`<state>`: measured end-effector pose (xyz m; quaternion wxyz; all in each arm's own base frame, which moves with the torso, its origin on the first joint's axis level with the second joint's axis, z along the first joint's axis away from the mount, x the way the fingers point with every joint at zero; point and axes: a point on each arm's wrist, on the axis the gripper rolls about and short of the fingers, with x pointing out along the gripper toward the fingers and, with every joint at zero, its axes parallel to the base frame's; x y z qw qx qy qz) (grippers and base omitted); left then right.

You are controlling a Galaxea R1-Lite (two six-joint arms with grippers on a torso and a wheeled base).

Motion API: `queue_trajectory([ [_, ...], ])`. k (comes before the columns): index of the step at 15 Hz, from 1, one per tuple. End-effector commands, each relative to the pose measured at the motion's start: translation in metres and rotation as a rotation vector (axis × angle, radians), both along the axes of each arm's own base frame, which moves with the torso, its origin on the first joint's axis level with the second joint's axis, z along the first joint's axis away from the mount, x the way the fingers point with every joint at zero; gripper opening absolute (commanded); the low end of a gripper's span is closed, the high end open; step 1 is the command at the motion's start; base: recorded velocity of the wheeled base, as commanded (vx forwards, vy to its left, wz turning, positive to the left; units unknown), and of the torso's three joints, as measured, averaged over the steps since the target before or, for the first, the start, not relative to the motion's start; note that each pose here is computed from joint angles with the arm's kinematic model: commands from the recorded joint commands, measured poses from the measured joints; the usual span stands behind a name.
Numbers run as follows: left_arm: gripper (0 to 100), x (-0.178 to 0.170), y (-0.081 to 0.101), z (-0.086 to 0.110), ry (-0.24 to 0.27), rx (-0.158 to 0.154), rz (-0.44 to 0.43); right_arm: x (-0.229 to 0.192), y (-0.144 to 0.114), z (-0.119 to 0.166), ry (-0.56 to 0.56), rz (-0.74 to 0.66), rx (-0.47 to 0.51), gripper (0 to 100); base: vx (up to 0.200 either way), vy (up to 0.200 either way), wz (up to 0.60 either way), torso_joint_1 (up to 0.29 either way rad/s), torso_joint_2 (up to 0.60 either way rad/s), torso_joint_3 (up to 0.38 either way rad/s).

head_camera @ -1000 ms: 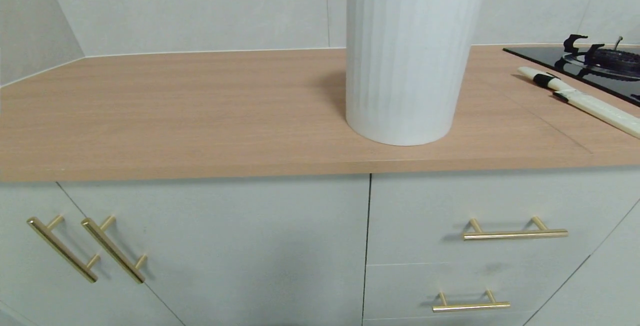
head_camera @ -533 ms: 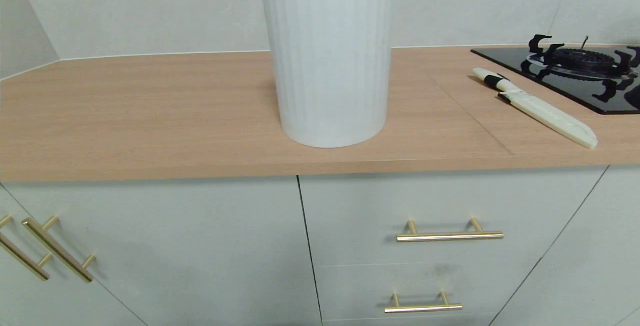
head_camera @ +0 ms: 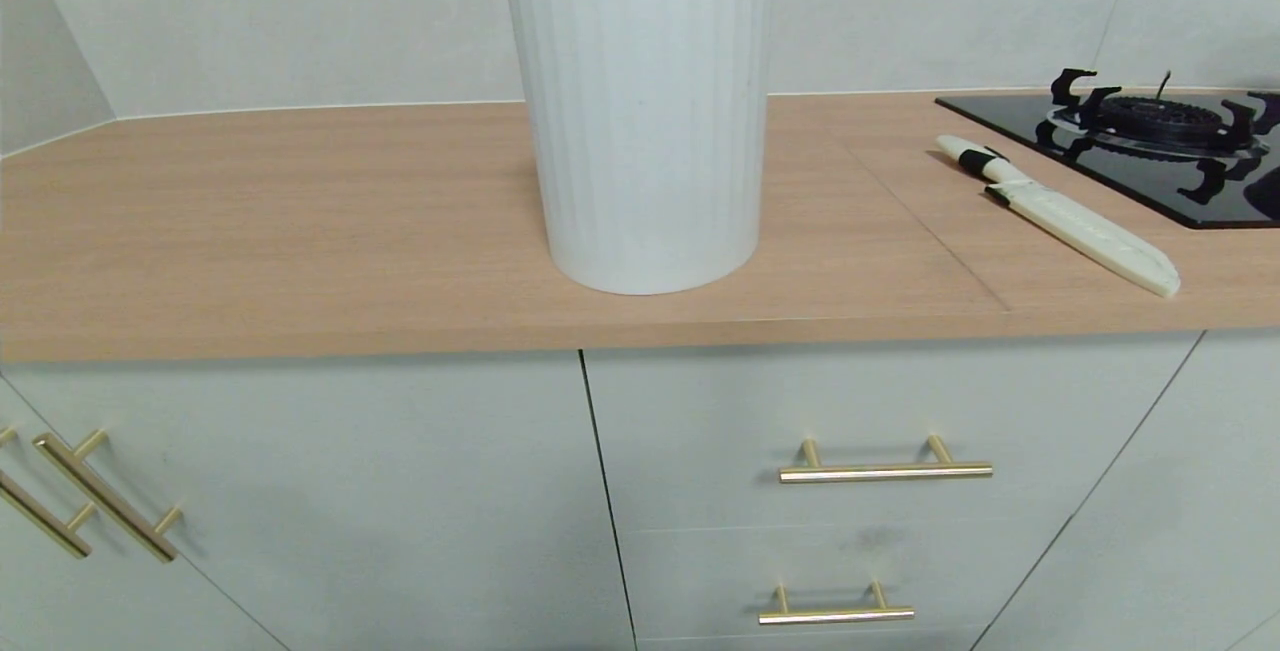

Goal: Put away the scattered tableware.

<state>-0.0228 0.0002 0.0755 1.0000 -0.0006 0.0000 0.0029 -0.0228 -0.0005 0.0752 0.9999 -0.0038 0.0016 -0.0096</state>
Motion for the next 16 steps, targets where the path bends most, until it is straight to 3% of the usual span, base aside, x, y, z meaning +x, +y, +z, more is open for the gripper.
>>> queue_trajectory([
  [1, 100, 0.0001, 0.0000, 0.0002, 0.000, 0.000, 0.000, 0.0001, 0.0000, 0.0000, 0.001, 0.001, 0.000, 100, 0.000, 0.000, 0.00, 0.000, 0.00, 0.000],
  [11, 100, 0.0001, 0.0000, 0.0000, 0.002, 0.000, 0.000, 0.0001, 0.0001, 0.0000, 0.001, 0.010, -0.005, 100, 0.000, 0.000, 0.00, 0.003, -0.01, -0.009],
  [16, 100, 0.0001, 0.0000, 0.0000, 0.002, 0.000, 0.000, 0.0001, 0.0002, 0.0000, 0.001, 0.008, -0.005, 100, 0.000, 0.000, 0.00, 0.100, -0.33, -0.270],
])
